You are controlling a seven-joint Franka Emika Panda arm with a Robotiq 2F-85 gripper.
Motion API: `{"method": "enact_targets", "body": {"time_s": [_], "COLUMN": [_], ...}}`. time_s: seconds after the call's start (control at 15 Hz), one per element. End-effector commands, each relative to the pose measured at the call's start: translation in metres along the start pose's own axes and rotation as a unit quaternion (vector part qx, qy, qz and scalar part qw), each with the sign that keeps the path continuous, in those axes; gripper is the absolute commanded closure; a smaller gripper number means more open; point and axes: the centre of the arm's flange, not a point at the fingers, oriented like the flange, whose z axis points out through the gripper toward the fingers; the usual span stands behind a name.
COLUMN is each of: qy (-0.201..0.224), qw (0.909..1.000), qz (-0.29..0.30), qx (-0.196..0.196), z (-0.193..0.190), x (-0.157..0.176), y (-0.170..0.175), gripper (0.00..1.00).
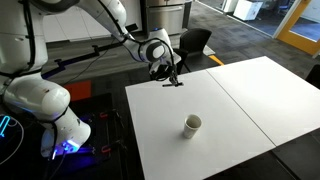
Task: Pick up the marker and put it in the cup
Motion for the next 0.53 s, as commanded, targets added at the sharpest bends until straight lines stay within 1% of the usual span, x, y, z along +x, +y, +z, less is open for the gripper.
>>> {"method": "enact_targets", "body": {"time_s": [0.0, 0.27, 0.4, 0.47], "qy": [0.01, 0.048, 0.075, 0.09], "qw": [0.9991, 0.9946, 0.9897, 0.9859], "qz": [0.033, 0.059, 0.076, 0.087], "qx": [-0.026, -0.071, -0.095, -0.111], "z": [-0.025, -0.033, -0.036, -0.038], "x": [0.022, 0.04, 0.047, 0.05], "y": [0.01, 0.014, 0.016, 0.018], "gripper": [0.95, 0.95, 0.95, 0.95]}}
